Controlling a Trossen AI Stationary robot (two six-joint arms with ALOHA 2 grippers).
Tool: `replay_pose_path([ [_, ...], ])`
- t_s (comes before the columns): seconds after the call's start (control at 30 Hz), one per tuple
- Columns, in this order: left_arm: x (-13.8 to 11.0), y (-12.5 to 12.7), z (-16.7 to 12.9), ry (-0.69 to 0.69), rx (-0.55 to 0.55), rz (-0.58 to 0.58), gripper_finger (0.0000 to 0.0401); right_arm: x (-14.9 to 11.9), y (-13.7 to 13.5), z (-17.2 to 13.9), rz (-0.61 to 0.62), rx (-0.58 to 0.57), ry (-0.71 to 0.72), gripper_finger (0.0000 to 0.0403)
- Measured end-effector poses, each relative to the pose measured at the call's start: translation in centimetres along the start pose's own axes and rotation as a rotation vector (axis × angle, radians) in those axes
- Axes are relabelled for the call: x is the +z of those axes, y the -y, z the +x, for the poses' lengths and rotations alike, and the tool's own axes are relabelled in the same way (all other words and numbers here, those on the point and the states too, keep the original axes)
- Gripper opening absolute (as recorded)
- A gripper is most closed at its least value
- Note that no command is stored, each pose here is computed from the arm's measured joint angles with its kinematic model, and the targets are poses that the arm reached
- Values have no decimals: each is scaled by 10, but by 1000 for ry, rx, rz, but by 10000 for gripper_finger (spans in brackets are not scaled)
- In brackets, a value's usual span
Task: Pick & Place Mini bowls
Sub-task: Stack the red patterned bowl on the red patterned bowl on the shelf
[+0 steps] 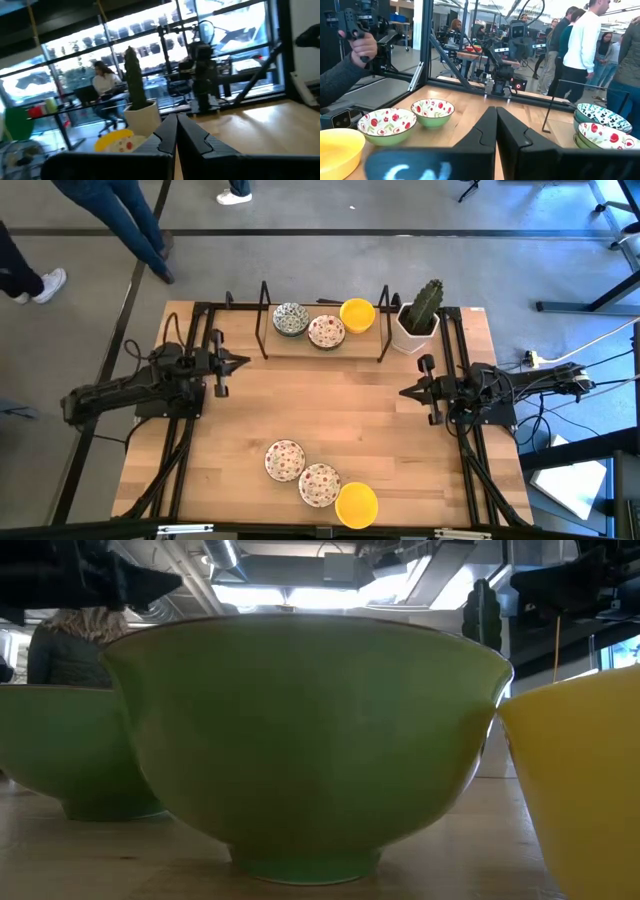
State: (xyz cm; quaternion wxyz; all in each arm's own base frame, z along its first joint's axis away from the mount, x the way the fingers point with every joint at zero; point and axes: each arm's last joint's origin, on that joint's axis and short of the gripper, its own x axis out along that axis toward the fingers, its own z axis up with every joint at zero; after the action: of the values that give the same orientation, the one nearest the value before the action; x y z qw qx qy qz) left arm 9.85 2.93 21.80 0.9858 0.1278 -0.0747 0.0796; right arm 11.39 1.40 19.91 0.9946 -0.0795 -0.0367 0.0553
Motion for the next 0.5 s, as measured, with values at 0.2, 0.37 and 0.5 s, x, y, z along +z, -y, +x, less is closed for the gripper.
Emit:
replay_pose_path([
  [0.2, 25, -2, 33, -44, 29, -68, 6, 0, 0, 0, 3, -1, 0, 7],
  [0.37, 29, 2, 66, -193, 72, -8, 6, 0, 0, 0, 24, 0, 0, 7],
  [0.5, 30, 12, 91, -268, 7, 31, 6, 0, 0, 0, 28, 0, 0, 7],
])
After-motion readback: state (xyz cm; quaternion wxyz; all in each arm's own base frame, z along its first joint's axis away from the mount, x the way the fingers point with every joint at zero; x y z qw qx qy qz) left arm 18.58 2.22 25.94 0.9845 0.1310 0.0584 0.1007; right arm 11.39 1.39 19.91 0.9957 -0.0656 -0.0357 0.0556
